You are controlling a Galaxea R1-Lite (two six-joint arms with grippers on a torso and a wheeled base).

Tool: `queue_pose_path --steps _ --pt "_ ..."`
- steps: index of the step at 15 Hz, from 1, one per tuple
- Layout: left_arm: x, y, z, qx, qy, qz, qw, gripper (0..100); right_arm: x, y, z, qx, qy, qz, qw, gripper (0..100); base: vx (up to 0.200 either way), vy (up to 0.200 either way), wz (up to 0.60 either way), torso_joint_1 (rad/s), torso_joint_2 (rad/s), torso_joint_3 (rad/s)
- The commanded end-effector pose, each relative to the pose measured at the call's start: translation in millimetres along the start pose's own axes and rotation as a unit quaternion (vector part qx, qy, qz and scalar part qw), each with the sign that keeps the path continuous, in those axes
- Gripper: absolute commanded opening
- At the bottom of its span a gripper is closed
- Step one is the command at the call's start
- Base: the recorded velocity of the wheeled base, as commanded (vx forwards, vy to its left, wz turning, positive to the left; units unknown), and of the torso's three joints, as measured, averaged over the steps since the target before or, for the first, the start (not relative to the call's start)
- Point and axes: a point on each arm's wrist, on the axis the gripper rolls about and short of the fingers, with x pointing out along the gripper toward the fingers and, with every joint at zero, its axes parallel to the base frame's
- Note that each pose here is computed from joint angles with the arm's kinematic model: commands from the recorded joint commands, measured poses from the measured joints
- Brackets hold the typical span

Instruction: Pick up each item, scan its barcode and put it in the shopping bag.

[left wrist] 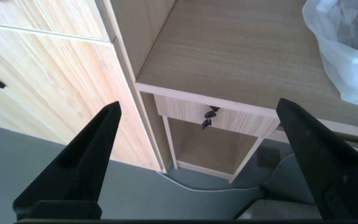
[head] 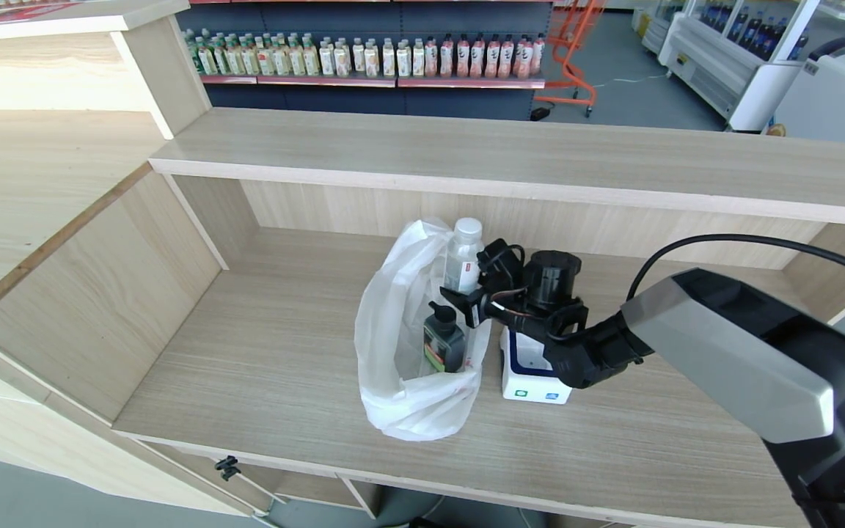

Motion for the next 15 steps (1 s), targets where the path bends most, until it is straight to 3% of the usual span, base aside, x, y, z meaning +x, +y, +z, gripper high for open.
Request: queue_pose_path --steps 1,2,6,9,11,13,15 --pt "0.0 0.0 0.0 0.0 0.0 0.0 1.0 100 -0.3 1.3 -3.6 0.0 0.005 0.001 1.0 0 0.0 0.0 0.0 0.0 0.0 0.0" --pt "0.0 0.0 0.0 0.0 0.0 0.0 1.0 100 -0.4 1.8 -6.0 -0.003 0.009 0.002 1.0 100 0.0 0.0 0.0 0.0 0.0 0.0" --pt "0.0 0.0 0.0 0.0 0.0 0.0 1.0 100 -3.4 1.4 4.2 0.003 0.001 0.002 1.0 100 0.0 0.0 0.0 0.0 0.0 0.0" --pt "0.0 0.0 0.0 0.0 0.0 0.0 1.0 100 -21.5 -1.5 40.2 0.052 -0.019 -0.002 0.998 100 0.0 0.0 0.0 0.0 0.0 0.0" --pt "0.0 0.0 0.0 0.0 0.0 0.0 1.0 100 -55.3 -7.0 74.0 0.109 -0.028 -0.01 0.994 100 0.0 0.0 0.0 0.0 0.0 0.0" --pt "0.0 0.0 0.0 0.0 0.0 0.0 1.0 100 -78.1 -7.7 89.7 0.118 -0.029 -0.015 0.993 100 0.0 0.0 0.0 0.0 0.0 0.0" --pt "0.0 0.0 0.0 0.0 0.0 0.0 1.0 100 -134.2 5.4 108.2 0.125 -0.004 -0.013 0.992 100 0.0 0.0 0.0 0.0 0.0 0.0"
